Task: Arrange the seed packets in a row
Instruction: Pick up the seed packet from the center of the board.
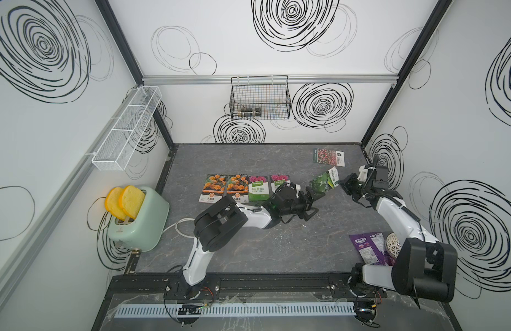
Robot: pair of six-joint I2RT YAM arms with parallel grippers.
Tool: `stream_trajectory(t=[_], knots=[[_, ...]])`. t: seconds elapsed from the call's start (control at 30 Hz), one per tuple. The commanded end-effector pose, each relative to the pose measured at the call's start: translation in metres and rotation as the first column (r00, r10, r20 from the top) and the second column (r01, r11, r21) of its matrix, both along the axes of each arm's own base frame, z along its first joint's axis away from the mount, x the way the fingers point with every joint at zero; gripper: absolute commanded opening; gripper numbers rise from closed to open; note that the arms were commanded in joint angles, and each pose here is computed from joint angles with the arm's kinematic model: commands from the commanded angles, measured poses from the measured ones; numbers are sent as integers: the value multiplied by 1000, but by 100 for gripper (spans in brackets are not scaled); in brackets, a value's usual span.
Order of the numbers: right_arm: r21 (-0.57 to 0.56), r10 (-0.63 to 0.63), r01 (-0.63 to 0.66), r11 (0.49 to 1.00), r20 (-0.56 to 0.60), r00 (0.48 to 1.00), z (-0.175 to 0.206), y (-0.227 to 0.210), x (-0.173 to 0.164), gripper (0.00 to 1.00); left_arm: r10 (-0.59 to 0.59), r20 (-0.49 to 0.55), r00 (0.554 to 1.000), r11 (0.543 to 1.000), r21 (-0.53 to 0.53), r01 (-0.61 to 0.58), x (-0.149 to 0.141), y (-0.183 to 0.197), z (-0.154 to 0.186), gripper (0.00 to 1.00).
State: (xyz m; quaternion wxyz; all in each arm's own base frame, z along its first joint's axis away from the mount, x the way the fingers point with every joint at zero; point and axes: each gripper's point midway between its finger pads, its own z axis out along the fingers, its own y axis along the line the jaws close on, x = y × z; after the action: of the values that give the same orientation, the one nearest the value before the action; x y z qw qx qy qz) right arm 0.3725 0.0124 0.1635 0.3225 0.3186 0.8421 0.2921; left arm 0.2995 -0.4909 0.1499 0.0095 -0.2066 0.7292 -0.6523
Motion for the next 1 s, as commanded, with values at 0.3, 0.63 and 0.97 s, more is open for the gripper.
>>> stream_trajectory(t=[0.3,0.63,0.97], knots=[[-64,114,-108,992,116,987,13,24,-16,0,144,-177,974,977,-131,-168,36,-20,-17,96],[-99,163,-149,984,145,976,18,34,-18,0,199,-222,955,964,-132,-232,61,-31,-40,96],[-123,199,-183,975,131,971,9,39,-22,0,215,-229,949,951,-171,-257,83,-38,-48,91]])
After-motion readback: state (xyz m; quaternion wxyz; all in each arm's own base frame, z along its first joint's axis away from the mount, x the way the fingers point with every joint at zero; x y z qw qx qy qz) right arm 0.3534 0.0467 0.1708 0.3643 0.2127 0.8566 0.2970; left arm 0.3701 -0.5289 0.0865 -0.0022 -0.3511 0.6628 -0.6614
